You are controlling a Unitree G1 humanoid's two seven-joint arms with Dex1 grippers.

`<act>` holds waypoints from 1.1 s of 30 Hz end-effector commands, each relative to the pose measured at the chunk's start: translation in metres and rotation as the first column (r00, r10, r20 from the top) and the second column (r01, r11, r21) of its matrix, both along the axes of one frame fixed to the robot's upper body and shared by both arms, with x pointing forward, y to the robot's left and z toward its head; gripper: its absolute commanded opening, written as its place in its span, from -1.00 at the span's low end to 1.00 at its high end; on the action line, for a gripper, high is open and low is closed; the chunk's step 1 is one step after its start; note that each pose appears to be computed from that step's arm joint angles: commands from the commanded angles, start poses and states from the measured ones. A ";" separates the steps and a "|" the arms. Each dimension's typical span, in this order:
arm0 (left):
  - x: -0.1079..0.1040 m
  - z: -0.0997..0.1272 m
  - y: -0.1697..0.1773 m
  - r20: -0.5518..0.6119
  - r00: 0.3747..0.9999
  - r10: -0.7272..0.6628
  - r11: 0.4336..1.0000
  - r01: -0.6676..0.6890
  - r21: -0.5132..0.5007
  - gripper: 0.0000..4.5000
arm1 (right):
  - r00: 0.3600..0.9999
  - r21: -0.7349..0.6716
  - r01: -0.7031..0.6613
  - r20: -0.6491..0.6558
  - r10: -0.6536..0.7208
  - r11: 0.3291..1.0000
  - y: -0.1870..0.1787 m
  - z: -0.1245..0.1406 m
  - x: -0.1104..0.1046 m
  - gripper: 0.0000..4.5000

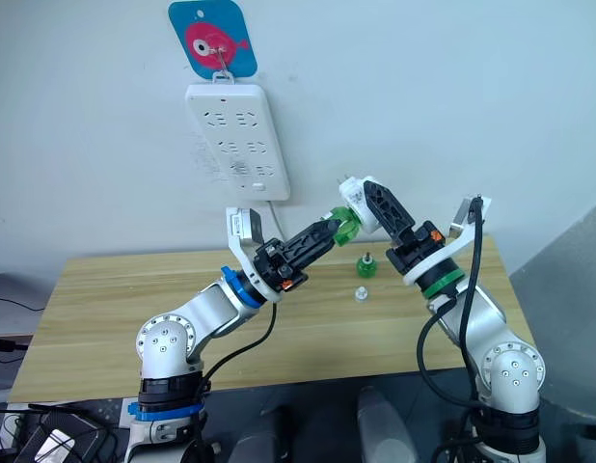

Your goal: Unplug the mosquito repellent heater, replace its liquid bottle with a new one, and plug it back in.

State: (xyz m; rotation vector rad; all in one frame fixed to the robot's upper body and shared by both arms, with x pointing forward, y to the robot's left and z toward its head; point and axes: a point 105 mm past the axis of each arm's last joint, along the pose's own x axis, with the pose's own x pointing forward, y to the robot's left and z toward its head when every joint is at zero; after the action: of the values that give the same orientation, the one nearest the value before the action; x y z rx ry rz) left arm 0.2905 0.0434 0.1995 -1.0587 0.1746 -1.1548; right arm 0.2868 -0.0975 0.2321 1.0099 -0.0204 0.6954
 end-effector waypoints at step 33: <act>0.001 -0.041 0.052 0.180 0.971 0.156 0.875 -0.221 0.432 0.89 | 0.996 -0.095 0.020 0.090 -0.012 0.995 -0.015 0.008 -0.006 0.34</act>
State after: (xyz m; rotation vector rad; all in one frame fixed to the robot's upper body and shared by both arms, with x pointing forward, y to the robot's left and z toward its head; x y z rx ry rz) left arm 0.2924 0.0856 0.1496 -0.6663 0.2956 -0.9691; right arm 0.2887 -0.1092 0.2258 0.9648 0.0027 0.6920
